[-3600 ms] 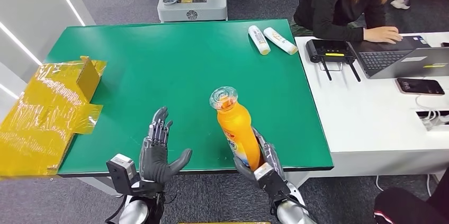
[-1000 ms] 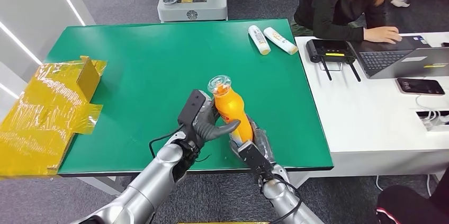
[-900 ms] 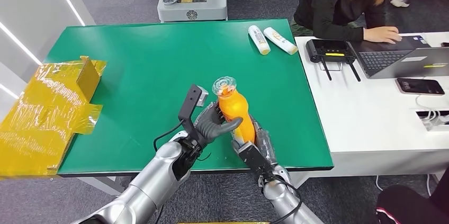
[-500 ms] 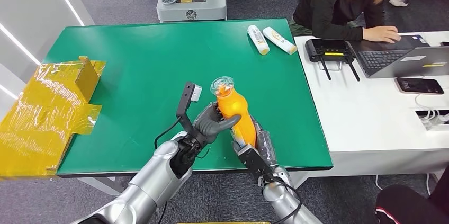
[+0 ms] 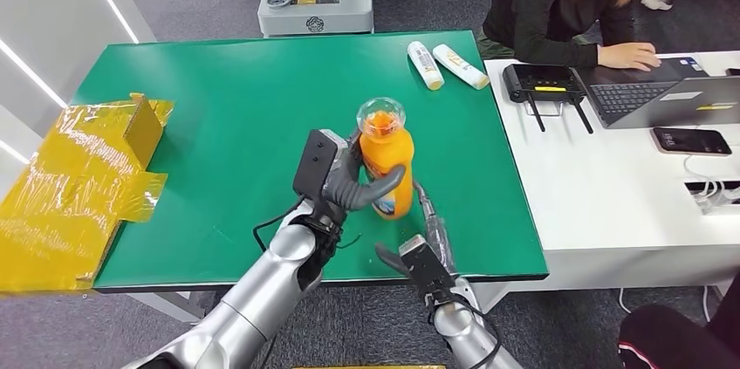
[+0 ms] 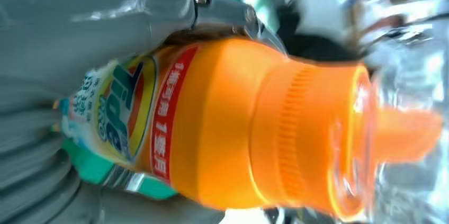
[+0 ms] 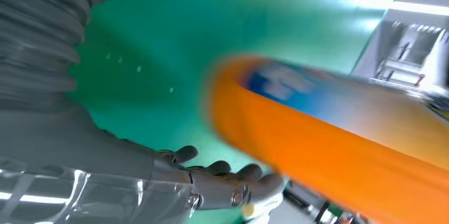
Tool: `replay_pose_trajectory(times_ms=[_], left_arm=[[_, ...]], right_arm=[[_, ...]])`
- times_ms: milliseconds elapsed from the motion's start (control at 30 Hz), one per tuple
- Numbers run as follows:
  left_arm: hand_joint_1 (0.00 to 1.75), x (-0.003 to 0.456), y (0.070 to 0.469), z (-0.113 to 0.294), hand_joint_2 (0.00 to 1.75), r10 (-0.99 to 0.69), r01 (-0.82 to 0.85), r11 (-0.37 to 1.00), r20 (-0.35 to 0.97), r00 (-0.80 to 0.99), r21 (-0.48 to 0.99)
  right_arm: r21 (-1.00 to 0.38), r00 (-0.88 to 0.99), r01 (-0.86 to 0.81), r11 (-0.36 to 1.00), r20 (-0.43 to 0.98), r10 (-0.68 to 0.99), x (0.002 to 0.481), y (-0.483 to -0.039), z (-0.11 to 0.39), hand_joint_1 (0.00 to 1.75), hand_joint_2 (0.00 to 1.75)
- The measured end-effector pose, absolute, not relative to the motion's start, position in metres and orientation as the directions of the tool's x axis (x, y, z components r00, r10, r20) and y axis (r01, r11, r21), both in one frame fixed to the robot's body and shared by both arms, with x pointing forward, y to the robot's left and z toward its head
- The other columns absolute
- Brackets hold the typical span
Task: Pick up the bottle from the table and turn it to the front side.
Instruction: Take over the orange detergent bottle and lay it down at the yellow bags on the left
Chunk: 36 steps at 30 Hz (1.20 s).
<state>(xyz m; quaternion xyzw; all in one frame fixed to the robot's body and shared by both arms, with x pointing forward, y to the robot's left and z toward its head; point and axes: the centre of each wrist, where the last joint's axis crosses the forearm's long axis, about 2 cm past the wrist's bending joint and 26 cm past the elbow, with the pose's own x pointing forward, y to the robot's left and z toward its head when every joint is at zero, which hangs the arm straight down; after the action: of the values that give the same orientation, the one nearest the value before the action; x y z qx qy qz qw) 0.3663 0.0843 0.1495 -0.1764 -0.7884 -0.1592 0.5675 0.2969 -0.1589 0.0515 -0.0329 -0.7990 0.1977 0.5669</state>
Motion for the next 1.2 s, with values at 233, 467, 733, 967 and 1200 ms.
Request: replay_pose_trajectory(times_ms=[233,467,733,967,1200], left_arm=[[1.75,0.388,0.107,0.182,1.75,-0.041,0.362,0.893,0.850,-0.525,0.267],[1.75,0.418,0.143,0.217,1.75,-0.350,0.100,0.815,0.622,-0.700,0.571],[1.75,0.444,0.186,0.215,1.75,-0.862,-0.285,0.318,0.151,-0.483,0.904],[1.75,0.447,0.241,0.177,1.75,-0.966,-0.220,0.034,-0.025,-0.258,0.975],[1.75,0.444,0.277,0.157,1.75,-0.987,-0.047,-0.155,-0.156,-0.035,0.987]], right_arm=[[-0.321,-0.398,-0.189,0.928,0.889,0.227,0.286,-0.153,0.060,0.00,1.75],[-0.300,-0.462,-0.211,0.930,0.869,0.176,0.280,-0.145,0.077,0.00,1.75],[-0.281,-0.526,-0.212,0.936,0.840,0.134,0.275,-0.141,0.094,0.00,1.75],[-0.283,-0.540,-0.189,0.940,0.830,0.141,0.267,-0.148,0.095,0.00,1.75],[-0.266,-0.542,-0.164,0.950,0.829,0.139,0.266,-0.152,0.093,0.00,1.75]])
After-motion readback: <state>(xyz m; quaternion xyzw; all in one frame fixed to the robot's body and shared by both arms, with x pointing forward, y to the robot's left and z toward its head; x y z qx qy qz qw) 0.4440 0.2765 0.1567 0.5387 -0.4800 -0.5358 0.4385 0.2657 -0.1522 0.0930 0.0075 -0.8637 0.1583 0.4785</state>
